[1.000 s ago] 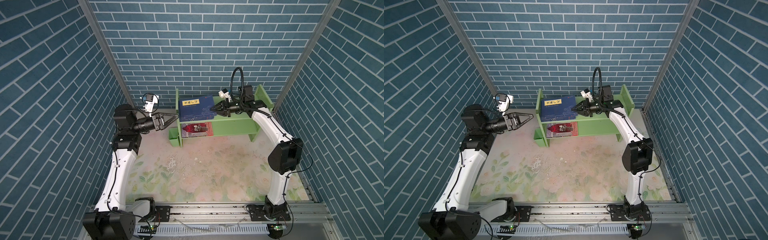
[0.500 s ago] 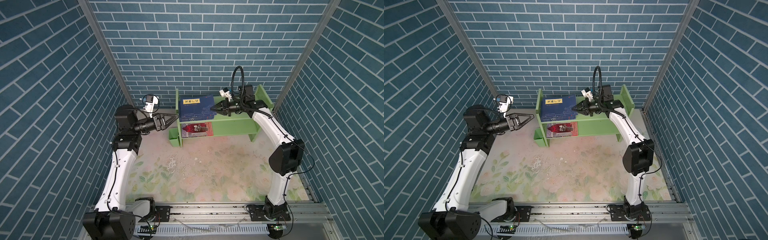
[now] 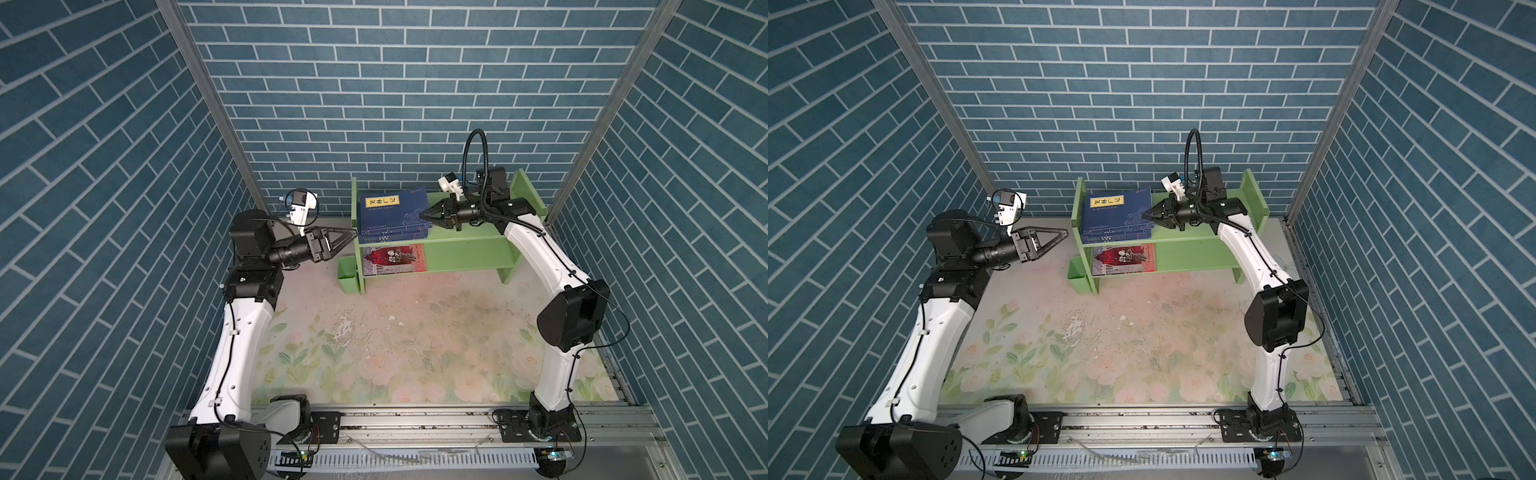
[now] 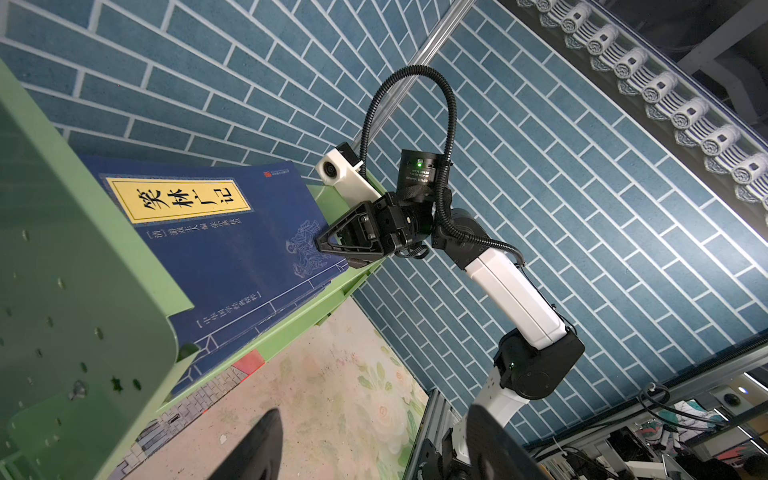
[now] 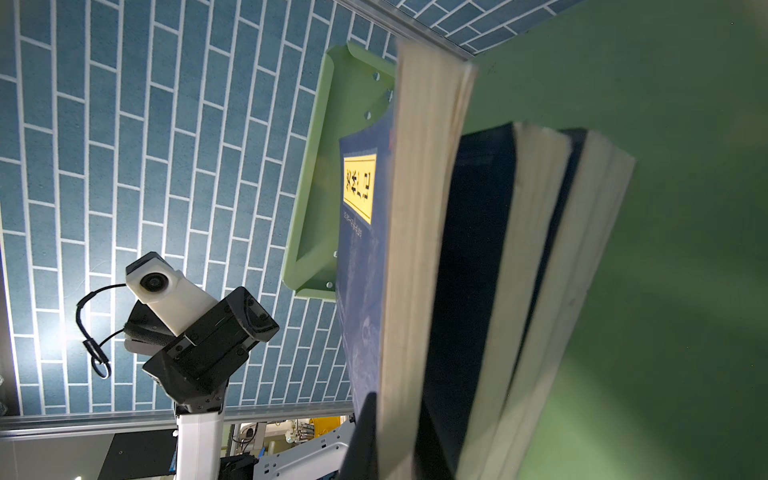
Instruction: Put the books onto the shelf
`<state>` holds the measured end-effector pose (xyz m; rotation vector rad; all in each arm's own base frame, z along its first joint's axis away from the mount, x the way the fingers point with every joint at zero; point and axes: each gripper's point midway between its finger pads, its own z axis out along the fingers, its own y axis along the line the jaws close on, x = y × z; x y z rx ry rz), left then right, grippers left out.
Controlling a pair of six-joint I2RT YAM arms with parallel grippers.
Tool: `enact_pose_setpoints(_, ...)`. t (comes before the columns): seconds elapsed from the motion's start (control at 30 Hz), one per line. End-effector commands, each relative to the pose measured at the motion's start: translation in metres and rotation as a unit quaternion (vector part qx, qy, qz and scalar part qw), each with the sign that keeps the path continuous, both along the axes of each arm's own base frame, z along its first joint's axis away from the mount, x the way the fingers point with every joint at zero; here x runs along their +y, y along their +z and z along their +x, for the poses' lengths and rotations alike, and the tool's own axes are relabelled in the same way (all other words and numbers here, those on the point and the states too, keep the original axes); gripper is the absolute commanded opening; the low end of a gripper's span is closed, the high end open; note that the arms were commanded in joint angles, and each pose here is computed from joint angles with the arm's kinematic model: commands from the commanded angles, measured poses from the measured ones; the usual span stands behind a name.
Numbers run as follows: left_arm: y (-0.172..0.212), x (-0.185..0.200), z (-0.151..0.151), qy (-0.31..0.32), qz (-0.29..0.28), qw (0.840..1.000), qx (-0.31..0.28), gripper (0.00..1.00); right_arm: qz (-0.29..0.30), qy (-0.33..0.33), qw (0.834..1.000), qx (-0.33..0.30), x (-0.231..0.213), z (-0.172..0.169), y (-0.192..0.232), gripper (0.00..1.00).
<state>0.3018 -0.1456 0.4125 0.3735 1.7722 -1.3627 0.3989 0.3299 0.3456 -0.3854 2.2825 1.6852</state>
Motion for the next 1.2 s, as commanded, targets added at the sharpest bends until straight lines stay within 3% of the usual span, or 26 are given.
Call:
enact_pose_setpoints(0.0, 0.012, -0.003, -0.009, -0.012, 0.003, 0.999, -0.029, 0.71, -0.002, 0.012, 1.0, -0.027, 0.003, -0.001, 0.003, 0.0)
enact_pose_setpoints(0.6, 0.014, -0.003, -0.009, -0.011, 0.002, 0.999, -0.034, 0.72, -0.003, 0.022, 1.0, -0.015, 0.007, -0.001, -0.008, 0.01)
enact_pose_setpoints(0.7, 0.014, -0.003, -0.008, -0.01, 0.002, 0.999, -0.033, 0.72, -0.006, 0.02, 1.0, -0.013, 0.007, -0.001, -0.01, 0.1)
enact_pose_setpoints(0.87, 0.012, -0.004, -0.007, -0.011, 0.001, 0.999, -0.03, 0.72, -0.022, 0.007, 1.0, -0.02, 0.004, 0.001, -0.013, 0.35)
enact_pose_setpoints(1.1, 0.012, -0.003, -0.008, -0.01, 0.0, 0.999, -0.031, 0.72, -0.059, -0.025, 0.997, -0.048, -0.006, 0.006, -0.009, 0.56)
enact_pose_setpoints(1.17, 0.013, -0.003, -0.008, -0.009, 0.0, 0.999, -0.032, 0.72, -0.065, -0.032, 0.996, -0.055, -0.008, 0.007, -0.007, 0.57)
